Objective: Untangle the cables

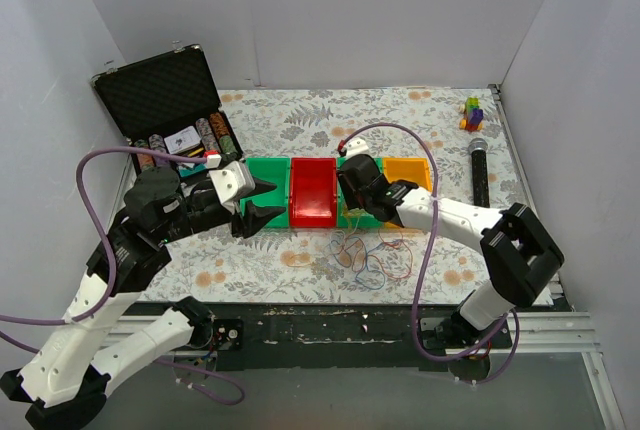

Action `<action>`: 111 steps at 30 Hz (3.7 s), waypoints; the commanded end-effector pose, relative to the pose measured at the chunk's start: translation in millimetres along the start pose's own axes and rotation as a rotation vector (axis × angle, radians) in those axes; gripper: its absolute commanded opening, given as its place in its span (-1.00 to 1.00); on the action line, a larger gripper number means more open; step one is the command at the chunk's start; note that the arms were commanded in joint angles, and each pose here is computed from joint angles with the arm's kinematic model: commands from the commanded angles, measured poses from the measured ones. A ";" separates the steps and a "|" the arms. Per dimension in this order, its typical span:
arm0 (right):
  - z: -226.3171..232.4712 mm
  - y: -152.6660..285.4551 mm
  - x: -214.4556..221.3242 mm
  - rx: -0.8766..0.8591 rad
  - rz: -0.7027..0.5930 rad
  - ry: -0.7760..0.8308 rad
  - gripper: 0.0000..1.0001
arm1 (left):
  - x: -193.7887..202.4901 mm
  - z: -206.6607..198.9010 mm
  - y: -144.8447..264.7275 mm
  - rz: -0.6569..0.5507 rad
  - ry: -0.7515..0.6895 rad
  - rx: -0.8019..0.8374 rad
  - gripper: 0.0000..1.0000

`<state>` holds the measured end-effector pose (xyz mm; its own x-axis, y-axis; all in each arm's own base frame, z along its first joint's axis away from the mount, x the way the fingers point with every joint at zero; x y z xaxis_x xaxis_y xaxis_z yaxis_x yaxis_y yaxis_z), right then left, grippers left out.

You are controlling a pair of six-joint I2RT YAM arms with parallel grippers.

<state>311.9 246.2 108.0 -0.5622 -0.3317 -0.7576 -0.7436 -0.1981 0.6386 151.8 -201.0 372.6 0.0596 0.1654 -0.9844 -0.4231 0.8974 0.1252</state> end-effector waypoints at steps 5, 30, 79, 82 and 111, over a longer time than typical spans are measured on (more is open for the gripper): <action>0.1 -15.7 -19.3 -0.007 -0.029 0.029 -0.03 | 0.2 4.8 1.4 0.001 -0.004 -0.031 -0.08; 56.1 176.6 -121.2 -0.457 -0.414 -0.154 -0.97 | 59.9 23.5 -33.9 -0.042 0.108 -0.135 -0.03; -36.4 215.5 -31.0 -0.156 -0.383 -0.379 -0.97 | 92.7 32.3 -14.1 0.052 0.038 -0.237 -1.00; -30.0 218.4 -36.4 -0.208 -0.409 -0.355 -0.97 | 87.5 30.2 -11.6 0.040 0.023 -0.227 -1.00; 101.5 262.5 -112.6 -0.748 -0.593 -0.173 0.15 | 74.9 5.2 -22.6 0.027 0.040 -0.045 -1.00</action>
<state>141.5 314.8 307.9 -0.3466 0.0839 -0.9342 -0.5323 -0.8377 0.1223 175.5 -206.7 279.5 -0.0175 0.1896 -0.9817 -0.4814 0.8589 0.1745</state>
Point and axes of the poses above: each gripper's point midway between its finger pads, its own y axis back along the fingers, its own z axis along the line the jaws close on, x = y × z, the point moved 1 cm from there along y, back along the fingers, and after that the axes turned 1 degree about y, right-handed, at the moved point
